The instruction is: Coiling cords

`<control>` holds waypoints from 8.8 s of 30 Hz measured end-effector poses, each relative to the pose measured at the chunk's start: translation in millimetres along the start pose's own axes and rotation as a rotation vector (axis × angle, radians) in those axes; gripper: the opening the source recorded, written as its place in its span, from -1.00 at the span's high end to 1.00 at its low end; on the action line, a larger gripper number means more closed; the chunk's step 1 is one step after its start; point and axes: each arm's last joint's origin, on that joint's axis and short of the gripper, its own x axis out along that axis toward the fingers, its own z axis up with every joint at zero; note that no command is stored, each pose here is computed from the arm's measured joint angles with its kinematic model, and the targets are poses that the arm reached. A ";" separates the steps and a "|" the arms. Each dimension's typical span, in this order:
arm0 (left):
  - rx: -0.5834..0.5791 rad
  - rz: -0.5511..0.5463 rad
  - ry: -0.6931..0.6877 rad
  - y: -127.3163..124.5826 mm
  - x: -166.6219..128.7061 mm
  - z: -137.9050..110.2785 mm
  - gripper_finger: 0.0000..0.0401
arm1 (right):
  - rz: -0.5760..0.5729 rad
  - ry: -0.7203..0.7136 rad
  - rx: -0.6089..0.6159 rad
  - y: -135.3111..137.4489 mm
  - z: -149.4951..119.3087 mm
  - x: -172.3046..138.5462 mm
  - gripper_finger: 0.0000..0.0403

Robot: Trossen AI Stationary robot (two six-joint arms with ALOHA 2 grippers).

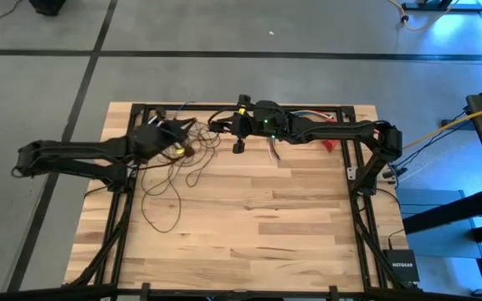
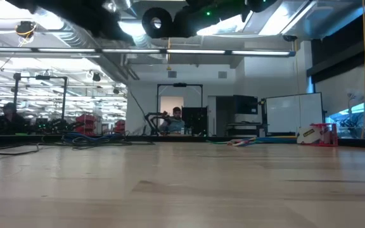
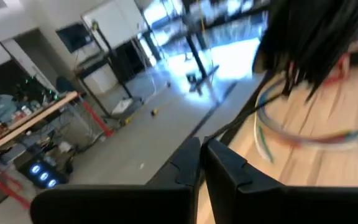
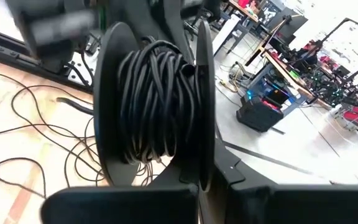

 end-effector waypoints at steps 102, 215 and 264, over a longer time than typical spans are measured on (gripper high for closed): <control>-0.309 -0.227 -0.119 4.7 46.0 -80.0 0.67 | -0.147 0.094 0.031 -5.0 -11.2 6.8 0.98; 0.149 -0.062 0.098 -15.9 20.1 28.4 1.00 | 0.143 -0.022 0.227 -40.7 114.4 -43.3 0.97; 0.023 -0.269 0.056 -47.5 36.2 25.4 1.00 | -0.112 0.293 0.209 -20.9 33.7 49.5 0.97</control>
